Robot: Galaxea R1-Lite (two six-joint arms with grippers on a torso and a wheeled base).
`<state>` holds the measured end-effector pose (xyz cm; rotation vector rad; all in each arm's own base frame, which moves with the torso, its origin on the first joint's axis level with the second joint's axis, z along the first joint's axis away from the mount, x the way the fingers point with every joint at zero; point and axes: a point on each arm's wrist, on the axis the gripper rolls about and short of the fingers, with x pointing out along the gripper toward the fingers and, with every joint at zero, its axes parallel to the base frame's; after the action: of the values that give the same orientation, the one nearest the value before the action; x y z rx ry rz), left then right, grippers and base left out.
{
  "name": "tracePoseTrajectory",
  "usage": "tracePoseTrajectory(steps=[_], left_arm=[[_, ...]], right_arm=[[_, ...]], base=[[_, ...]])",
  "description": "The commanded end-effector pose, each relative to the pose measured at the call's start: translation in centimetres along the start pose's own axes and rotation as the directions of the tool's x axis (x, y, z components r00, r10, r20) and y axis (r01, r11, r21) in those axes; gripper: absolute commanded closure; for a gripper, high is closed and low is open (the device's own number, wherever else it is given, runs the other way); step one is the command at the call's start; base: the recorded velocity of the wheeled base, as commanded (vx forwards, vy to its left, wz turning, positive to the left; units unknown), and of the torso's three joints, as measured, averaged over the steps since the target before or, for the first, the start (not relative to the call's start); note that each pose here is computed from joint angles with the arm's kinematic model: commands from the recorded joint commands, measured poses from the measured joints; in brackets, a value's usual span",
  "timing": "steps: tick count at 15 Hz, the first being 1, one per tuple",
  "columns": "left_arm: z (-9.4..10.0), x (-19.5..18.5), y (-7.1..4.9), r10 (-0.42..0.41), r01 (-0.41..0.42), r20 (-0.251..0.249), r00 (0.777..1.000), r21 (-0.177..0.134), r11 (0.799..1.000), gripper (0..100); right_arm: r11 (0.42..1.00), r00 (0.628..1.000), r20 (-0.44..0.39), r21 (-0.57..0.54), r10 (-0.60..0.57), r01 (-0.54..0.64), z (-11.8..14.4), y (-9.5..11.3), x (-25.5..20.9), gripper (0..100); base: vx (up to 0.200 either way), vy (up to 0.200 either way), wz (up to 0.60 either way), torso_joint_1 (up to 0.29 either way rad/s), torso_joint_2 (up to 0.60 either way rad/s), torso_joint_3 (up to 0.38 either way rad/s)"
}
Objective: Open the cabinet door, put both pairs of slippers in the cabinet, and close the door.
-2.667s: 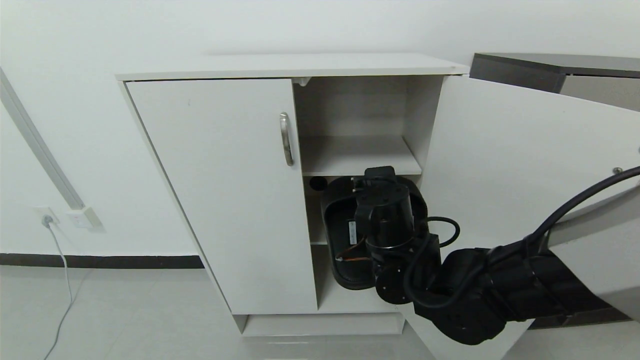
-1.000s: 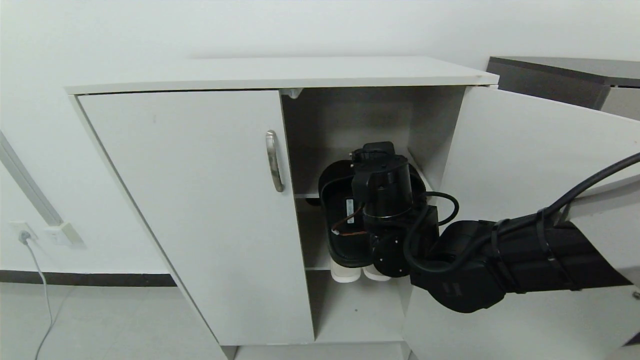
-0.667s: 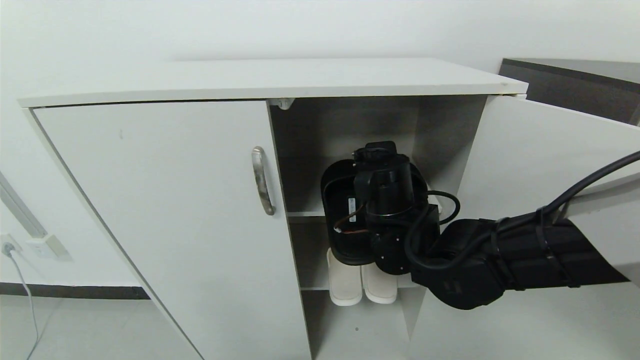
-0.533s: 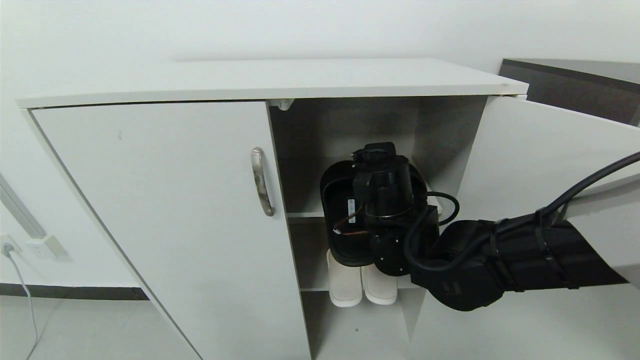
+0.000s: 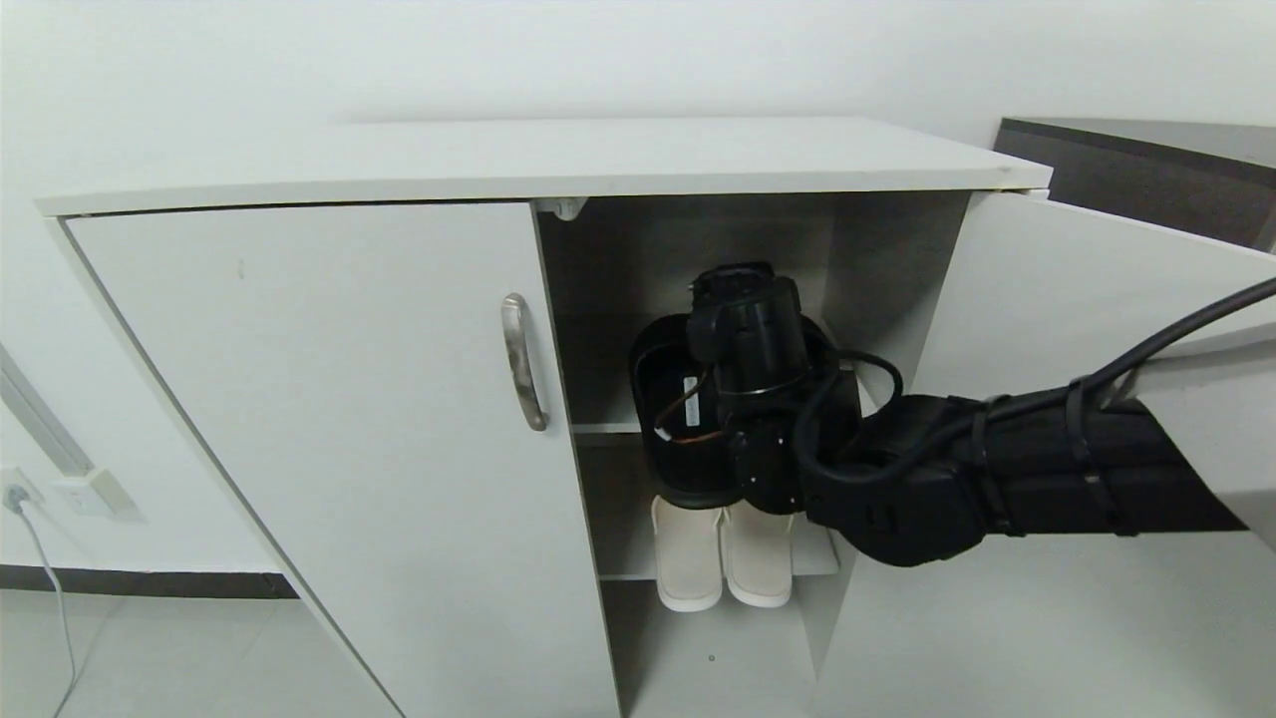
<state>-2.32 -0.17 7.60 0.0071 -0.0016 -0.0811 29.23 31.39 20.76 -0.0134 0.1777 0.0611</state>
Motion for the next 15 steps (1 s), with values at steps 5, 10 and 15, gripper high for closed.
tracePoseTrajectory(steps=[5, 10, 15], left_arm=[[0.0, 0.0, 0.0, 0.0, 0.0, -0.001, 1.0, -0.001, 1.0, 100], [0.0, 0.0, 0.0, 0.0, 0.0, -0.001, 1.0, 0.001, 1.0, 100], [0.0, 0.0, 0.0, 0.001, -0.001, -0.001, 1.0, -0.001, 1.0, 100]], right_arm=[[0.998, 0.999, -0.04, 0.061, 0.024, -0.022, 2.1, 0.0, 2.6, 100], [0.997, 0.999, -0.041, 0.07, 0.023, -0.02, 1.9, -0.2, 5.0, 100], [0.998, 0.999, -0.045, 0.069, 0.01, -0.007, 1.8, -0.2, 5.8, 100]], base=[[0.0, 0.0, 0.0, 0.0, 0.0, 0.0], [0.0, 0.0, 0.0, 0.0, 0.0, 0.0], [0.0, 0.0, 0.0, 0.0, 0.0, 0.0]])
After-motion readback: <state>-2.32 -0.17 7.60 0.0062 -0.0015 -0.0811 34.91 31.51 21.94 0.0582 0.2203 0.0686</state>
